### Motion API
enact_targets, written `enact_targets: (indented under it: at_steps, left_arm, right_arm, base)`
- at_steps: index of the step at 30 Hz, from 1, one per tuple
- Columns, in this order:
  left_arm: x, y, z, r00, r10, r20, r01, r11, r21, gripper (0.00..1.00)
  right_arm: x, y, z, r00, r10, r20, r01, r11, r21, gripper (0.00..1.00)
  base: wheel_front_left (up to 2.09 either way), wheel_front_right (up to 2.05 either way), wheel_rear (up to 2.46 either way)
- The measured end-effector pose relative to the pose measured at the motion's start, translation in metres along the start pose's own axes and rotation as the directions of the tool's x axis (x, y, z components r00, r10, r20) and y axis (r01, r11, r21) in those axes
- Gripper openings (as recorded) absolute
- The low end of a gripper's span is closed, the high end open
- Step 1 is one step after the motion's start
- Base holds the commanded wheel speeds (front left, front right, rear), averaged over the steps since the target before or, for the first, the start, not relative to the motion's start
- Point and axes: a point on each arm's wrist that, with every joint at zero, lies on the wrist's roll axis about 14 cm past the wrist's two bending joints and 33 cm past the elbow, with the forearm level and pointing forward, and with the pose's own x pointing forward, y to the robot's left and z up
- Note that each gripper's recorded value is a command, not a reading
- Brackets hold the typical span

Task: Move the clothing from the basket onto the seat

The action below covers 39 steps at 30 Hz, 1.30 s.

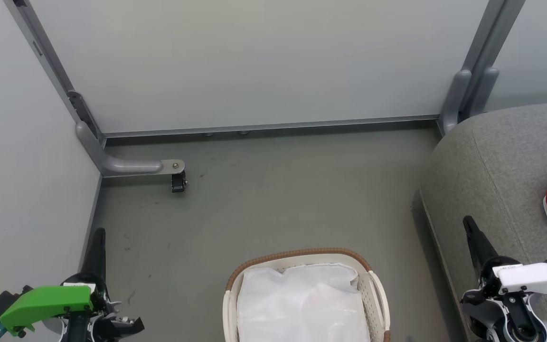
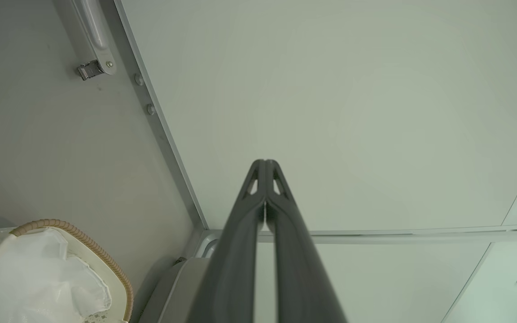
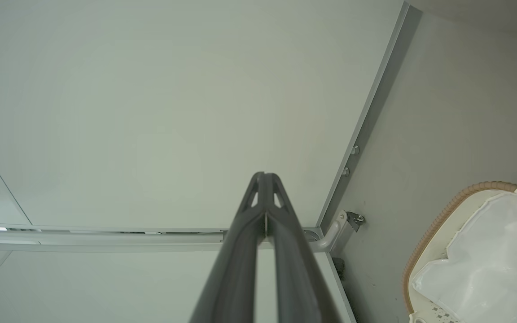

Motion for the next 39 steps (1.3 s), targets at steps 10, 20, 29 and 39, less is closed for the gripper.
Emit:
enact_targets:
  at_steps: [10,20,29,39]
  left_arm:
    - [0.002,-0.008,0.001,1.000,-0.030,-0.003,0.030,0.997,-0.067,0.00]
    - [0.003,-0.012,0.001,0.999,-0.042,-0.004,0.041,0.995,-0.093,0.00]
    - [0.003,-0.012,0.001,0.999,-0.042,-0.004,0.041,0.995,-0.093,0.00]
    - [0.003,-0.012,0.001,0.999,-0.042,-0.004,0.041,0.995,-0.093,0.00]
  right_arm:
    - [0.001,0.005,0.000,1.000,0.021,-0.006,-0.020,0.998,0.067,0.00]
    - [0.001,0.007,0.000,1.000,0.028,-0.010,-0.027,0.995,0.091,0.00]
    - [0.001,0.007,0.000,1.000,0.028,-0.010,-0.027,0.995,0.091,0.00]
    - [0.001,0.007,0.000,1.000,0.028,-0.010,-0.027,0.995,0.091,0.00]
  base:
    - [0.00,0.00,0.00]
    - [0.00,0.00,0.00]
    - [0.00,0.00,0.00]
    - [0.00,0.00,0.00]
